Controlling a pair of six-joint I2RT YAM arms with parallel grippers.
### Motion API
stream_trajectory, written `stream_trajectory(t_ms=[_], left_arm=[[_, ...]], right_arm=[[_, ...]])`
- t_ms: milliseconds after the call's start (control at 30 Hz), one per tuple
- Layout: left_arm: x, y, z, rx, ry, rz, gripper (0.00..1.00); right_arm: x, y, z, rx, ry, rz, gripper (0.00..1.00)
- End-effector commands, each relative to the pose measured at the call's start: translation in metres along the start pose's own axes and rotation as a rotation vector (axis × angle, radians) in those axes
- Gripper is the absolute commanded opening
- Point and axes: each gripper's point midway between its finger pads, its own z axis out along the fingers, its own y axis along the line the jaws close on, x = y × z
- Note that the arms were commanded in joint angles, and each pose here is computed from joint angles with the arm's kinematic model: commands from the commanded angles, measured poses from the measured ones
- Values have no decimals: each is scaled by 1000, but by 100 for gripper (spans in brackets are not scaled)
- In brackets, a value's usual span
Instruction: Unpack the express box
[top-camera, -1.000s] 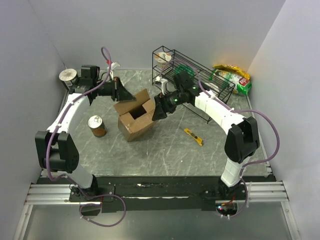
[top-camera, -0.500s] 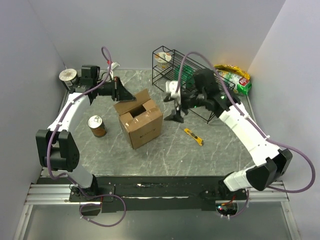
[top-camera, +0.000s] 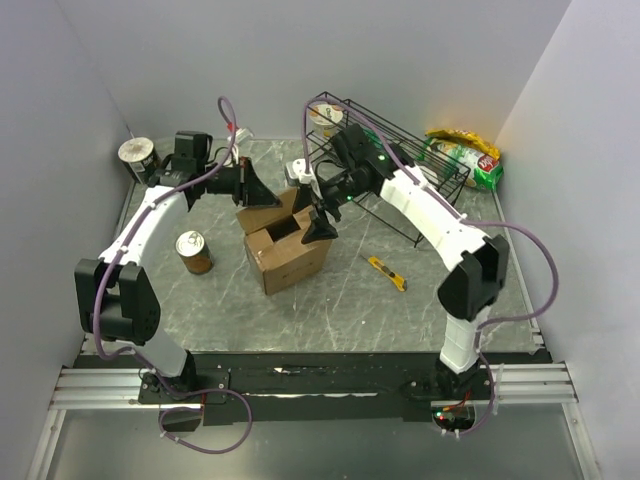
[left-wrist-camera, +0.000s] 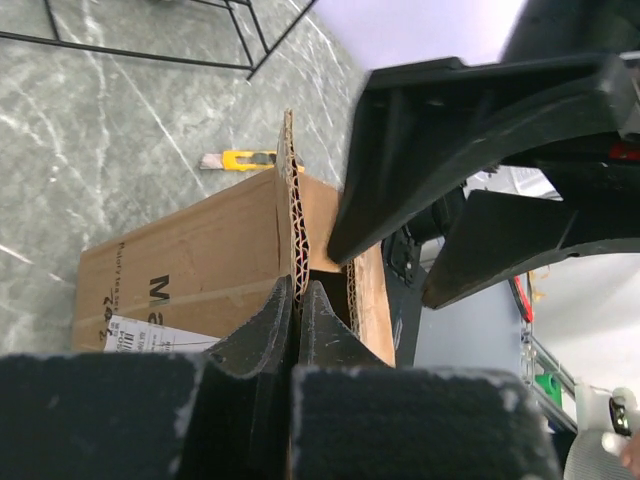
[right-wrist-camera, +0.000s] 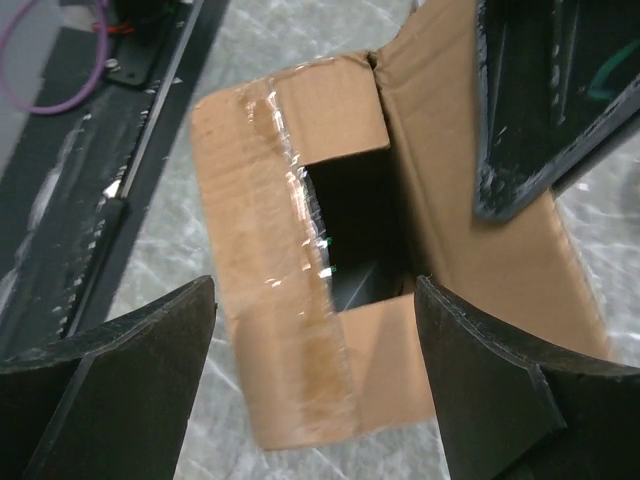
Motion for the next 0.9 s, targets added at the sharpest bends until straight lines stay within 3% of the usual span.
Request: stream_trajectory(t_ms=[0, 233, 467, 767, 867], left_arm=[[-18, -43, -5, 63, -19, 133, 1], [-18, -42, -2, 46, -10, 154, 1], [-25, -35, 0, 29, -12, 168, 1], [-39, -22, 2, -25, -14, 220, 1], [-37, -13, 4, -47, -9, 209, 1]], right_arm=[[-13, 22, -5, -127, -6, 29, 86], [18, 33, 8, -246, 91, 135, 85], [24, 44, 8, -267, 100, 207, 84], [50, 52, 12, -287, 176, 290, 75], [50, 52, 11, -284, 179, 301, 66]])
